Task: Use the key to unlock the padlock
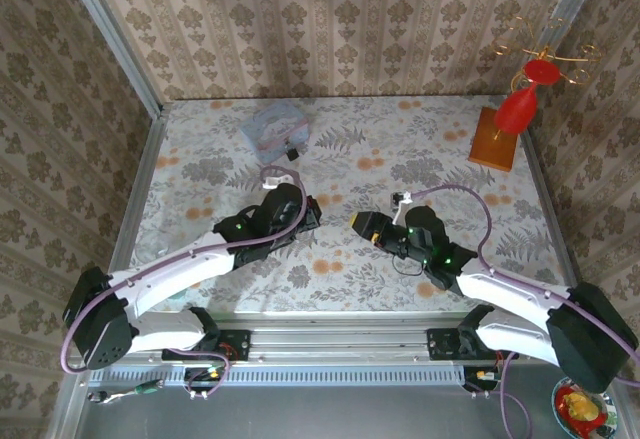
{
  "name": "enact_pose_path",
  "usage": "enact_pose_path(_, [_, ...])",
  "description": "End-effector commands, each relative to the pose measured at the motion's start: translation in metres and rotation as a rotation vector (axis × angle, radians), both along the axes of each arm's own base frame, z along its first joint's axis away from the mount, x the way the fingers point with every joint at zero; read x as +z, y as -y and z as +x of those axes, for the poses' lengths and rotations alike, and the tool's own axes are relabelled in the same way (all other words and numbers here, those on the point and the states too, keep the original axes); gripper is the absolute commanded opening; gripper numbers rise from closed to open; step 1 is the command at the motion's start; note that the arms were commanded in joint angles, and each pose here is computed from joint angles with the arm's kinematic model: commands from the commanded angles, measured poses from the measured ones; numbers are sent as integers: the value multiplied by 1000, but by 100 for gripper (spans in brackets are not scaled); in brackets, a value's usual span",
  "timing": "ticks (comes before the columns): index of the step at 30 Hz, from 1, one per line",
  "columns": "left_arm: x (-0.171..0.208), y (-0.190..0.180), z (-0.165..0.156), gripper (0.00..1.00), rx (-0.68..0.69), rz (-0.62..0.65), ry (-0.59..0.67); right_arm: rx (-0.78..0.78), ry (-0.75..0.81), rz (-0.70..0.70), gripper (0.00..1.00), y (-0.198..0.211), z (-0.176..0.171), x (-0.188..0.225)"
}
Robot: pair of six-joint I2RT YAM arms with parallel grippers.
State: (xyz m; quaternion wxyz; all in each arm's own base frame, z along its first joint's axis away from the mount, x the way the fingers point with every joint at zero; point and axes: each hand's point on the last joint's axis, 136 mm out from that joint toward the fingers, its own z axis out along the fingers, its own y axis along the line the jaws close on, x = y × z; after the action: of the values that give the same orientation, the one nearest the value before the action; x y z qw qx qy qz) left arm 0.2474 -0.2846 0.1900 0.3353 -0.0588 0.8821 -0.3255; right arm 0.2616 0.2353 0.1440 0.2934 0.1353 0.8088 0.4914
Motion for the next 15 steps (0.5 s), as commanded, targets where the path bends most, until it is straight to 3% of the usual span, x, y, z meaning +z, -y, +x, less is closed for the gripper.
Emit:
enact_pose_path(1, [16,18,-1,0,-24,-104,10,63,24,134,60,-13,-3,20])
enact_pose_path(5, [17,39,-6,0,-74,-164,-13,66,49,221,58,-14,-4,35])
enact_pose_path(11, [14,47,-11,0,-93,-180,-28,81,139,250,55,-13,-13,55])
enact_pose_path(15, [27,60,-13,0,-133,-269,6,94,161,275,51,-15,-20,63])
